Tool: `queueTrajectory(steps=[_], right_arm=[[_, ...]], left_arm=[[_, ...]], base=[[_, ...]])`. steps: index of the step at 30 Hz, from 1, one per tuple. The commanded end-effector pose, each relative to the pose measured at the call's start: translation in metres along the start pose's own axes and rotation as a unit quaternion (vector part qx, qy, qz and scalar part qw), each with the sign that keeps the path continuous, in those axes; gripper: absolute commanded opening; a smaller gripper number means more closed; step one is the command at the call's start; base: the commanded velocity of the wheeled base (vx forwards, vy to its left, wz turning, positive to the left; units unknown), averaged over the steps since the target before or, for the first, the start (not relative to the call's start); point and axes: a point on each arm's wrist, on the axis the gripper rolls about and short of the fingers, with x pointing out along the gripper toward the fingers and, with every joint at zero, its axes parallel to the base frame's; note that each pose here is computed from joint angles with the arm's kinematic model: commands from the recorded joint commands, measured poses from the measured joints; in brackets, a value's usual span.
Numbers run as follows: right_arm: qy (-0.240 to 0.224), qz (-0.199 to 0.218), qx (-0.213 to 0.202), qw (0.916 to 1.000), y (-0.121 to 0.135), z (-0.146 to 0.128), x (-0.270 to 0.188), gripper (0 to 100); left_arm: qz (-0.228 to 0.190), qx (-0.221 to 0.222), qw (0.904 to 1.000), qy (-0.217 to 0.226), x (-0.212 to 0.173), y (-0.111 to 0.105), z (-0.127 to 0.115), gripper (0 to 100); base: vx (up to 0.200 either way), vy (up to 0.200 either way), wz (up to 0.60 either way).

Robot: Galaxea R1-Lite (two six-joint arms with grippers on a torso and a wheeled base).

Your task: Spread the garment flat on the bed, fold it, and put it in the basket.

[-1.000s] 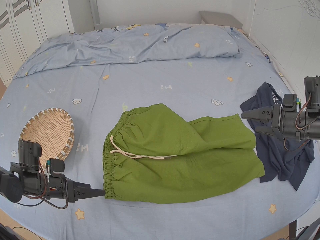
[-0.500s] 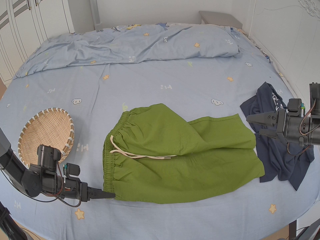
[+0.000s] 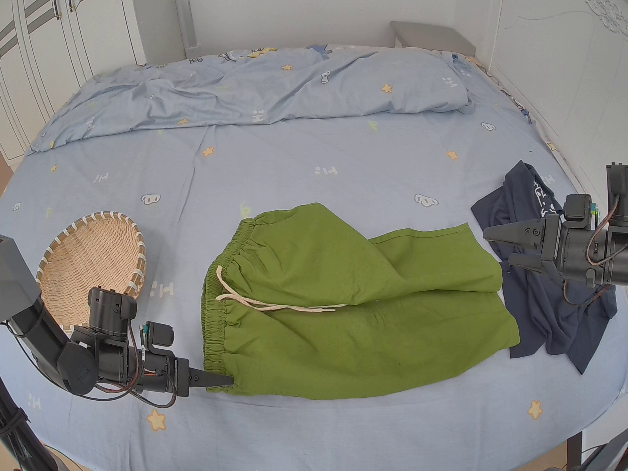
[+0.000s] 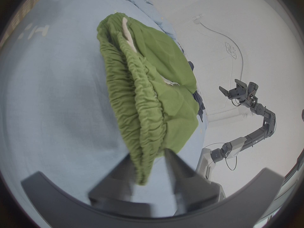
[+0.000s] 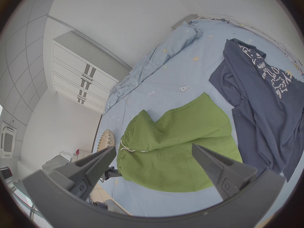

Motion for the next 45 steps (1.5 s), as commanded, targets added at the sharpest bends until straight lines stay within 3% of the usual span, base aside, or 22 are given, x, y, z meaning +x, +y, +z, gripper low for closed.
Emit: queueTrajectory(steps=[1, 8, 9, 14, 19, 22, 23, 29, 34, 45], right_arm=[[0.002, 0.000, 0.001, 1.0000, 0.000, 0.000, 0.001, 100], [0.004, 0.001, 0.002, 1.0000, -0.001, 0.000, 0.001, 100], [0.009, 0.000, 0.004, 1.0000, -0.001, -0.002, 0.002, 100], [0.030, -0.014, 0.017, 0.9993, -0.010, -0.007, 0.008, 100], [0.069, -0.027, 0.038, 0.9965, -0.024, -0.015, 0.010, 100], [0.081, -0.029, 0.036, 0.9956, -0.029, -0.020, 0.012, 100], [0.108, -0.048, 0.039, 0.9922, -0.045, -0.031, 0.018, 100], [0.163, -0.072, 0.057, 0.9825, -0.076, -0.054, 0.025, 100], [0.202, -0.033, 0.092, 0.9745, -0.104, -0.068, 0.024, 100], [0.246, 0.005, 0.091, 0.9650, -0.141, -0.086, 0.033, 100]], left_arm=[[0.001, -0.007, 1.0000, 0.002, -0.002, 0.001, -0.004, 0], [0.020, -0.036, 0.9991, -0.012, -0.017, 0.009, -0.011, 0], [0.024, -0.057, 0.9977, -0.026, -0.029, 0.012, -0.013, 0], [-0.012, -0.117, 0.9905, -0.071, -0.060, 0.021, -0.017, 0], [-0.005, -0.148, 0.9847, -0.092, -0.075, 0.033, -0.026, 0], [-0.004, -0.151, 0.9844, -0.090, -0.075, 0.033, -0.029, 0], [-0.003, -0.142, 0.9860, -0.086, -0.075, 0.033, -0.032, 0], [-0.006, -0.132, 0.9879, -0.080, -0.071, 0.035, -0.031, 0], [-0.007, -0.126, 0.9885, -0.083, -0.069, 0.038, -0.025, 0], [-0.010, -0.123, 0.9890, -0.082, -0.068, 0.038, -0.023, 0]], base=[[0.000, 0.000, 0.00], [0.000, 0.000, 0.00], [0.000, 0.000, 0.00], [0.000, 0.000, 0.00], [0.000, 0.000, 0.00], [0.000, 0.000, 0.00], [0.000, 0.000, 0.00], [0.000, 0.000, 0.00], [0.000, 0.000, 0.00], [0.000, 0.000, 0.00]])
